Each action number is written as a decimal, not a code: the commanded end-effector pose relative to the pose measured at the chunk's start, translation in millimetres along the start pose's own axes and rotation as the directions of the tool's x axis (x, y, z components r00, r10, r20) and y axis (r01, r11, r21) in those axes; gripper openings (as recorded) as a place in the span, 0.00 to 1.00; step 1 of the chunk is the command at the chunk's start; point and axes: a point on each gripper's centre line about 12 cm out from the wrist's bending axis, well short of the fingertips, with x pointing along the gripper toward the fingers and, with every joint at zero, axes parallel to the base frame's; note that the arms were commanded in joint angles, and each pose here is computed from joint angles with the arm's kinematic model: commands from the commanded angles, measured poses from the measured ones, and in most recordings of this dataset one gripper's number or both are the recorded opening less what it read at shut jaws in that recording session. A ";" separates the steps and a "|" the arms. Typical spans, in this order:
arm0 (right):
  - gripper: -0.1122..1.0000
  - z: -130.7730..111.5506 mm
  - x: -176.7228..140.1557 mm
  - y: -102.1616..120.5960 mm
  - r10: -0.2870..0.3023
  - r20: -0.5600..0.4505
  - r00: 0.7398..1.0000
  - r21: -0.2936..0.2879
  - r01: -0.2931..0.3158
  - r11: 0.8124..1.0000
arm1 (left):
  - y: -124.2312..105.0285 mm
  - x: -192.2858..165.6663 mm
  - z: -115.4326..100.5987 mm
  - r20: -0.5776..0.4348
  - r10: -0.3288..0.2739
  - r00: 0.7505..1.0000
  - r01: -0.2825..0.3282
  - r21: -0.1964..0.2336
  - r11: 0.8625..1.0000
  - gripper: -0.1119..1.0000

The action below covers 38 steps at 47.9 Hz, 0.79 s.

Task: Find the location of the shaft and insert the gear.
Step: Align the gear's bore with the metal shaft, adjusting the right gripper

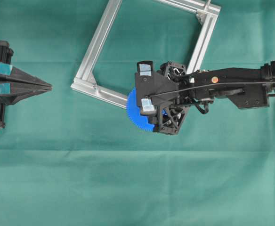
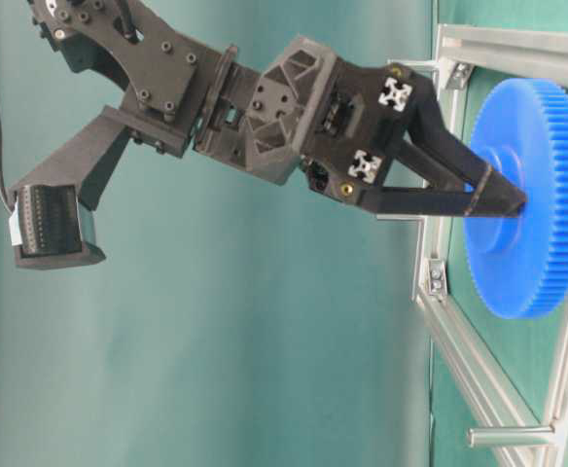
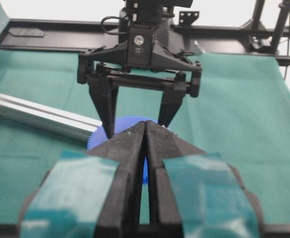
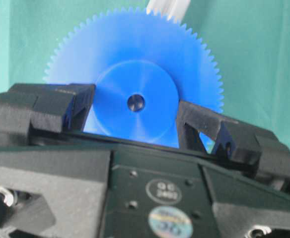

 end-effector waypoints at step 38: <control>0.72 -4.0 17.6 -7.9 0.002 0.021 1.000 0.010 -0.002 1.000 | 0.0 2.9 9.5 0.022 0.001 1.000 -0.001 -0.002 1.000 0.11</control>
